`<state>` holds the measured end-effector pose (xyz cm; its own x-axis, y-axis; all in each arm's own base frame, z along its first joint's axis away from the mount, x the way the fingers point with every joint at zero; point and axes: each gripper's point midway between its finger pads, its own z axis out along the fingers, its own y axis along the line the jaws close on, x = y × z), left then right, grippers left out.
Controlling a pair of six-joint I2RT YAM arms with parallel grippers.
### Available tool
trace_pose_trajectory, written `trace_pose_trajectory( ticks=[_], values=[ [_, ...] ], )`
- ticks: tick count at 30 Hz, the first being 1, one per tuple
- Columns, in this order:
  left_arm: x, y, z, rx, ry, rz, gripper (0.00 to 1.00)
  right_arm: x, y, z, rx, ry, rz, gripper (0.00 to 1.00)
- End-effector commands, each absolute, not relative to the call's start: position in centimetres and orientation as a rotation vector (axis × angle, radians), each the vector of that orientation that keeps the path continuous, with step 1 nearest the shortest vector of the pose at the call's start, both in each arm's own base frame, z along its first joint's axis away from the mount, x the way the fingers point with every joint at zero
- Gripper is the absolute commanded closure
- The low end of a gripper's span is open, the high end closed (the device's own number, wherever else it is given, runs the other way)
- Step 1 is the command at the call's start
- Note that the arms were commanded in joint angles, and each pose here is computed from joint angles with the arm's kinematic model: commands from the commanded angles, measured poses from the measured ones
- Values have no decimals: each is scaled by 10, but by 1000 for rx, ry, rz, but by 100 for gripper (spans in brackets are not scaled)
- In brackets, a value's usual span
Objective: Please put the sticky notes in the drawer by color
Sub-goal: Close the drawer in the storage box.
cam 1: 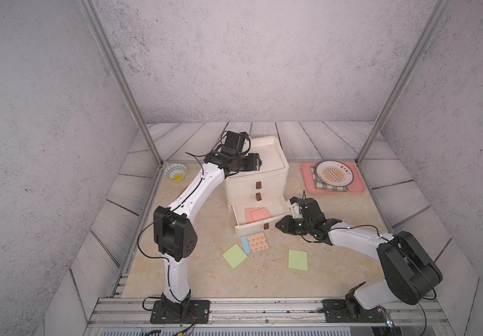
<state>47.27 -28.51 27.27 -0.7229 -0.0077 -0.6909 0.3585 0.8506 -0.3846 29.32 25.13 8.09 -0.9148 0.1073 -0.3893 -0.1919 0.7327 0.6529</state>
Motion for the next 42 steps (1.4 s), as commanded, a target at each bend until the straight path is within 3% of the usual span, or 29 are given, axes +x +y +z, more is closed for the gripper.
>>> trace_pose_trajectory(
  ticks=[1, 12, 19, 35, 42],
  values=[
    [457, -278, 249, 266, 2383, -662, 34, 295, 254, 67, -88, 2531, 990, 78],
    [436, -270, 201, 263, 2536, -668, 32, 320, 277, 52, -61, 2373, 1050, 78],
    [424, -269, 186, 242, 2562, -709, 32, 341, 293, 74, -64, 2263, 1013, 78],
    [407, -264, 186, 242, 2583, -725, 32, 406, 336, 83, 53, 2103, 1005, 78],
    [397, -261, 197, 247, 2574, -741, 31, 394, 322, 91, 74, 2034, 959, 78]
  ],
)
